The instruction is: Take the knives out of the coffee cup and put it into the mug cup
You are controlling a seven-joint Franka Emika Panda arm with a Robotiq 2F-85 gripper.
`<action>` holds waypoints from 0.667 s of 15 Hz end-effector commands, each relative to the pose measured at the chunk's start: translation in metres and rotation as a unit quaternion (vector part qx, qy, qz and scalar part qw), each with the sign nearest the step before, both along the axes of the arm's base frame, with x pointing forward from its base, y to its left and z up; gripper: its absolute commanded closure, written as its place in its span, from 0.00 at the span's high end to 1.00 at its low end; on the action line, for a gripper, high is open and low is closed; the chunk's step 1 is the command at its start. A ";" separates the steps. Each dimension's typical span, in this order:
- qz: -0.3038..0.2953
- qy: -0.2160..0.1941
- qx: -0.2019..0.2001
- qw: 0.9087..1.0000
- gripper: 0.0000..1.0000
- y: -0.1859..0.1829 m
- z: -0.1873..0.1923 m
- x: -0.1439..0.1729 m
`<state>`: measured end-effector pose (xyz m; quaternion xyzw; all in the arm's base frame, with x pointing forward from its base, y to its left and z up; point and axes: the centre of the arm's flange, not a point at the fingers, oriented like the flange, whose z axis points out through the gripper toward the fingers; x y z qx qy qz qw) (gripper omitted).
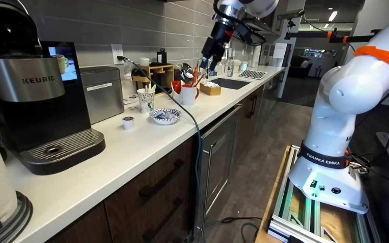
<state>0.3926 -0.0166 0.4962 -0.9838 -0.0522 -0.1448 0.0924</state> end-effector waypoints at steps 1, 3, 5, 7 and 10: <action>-0.005 -0.093 0.056 0.994 1.00 0.060 0.047 0.065; 0.033 -0.156 0.047 0.986 1.00 0.096 0.065 0.098; 0.096 -0.176 0.008 0.980 1.00 0.114 0.062 0.125; 0.150 -0.172 -0.019 0.973 1.00 0.118 0.045 0.145; 0.197 -0.148 -0.067 0.967 1.00 0.109 0.011 0.169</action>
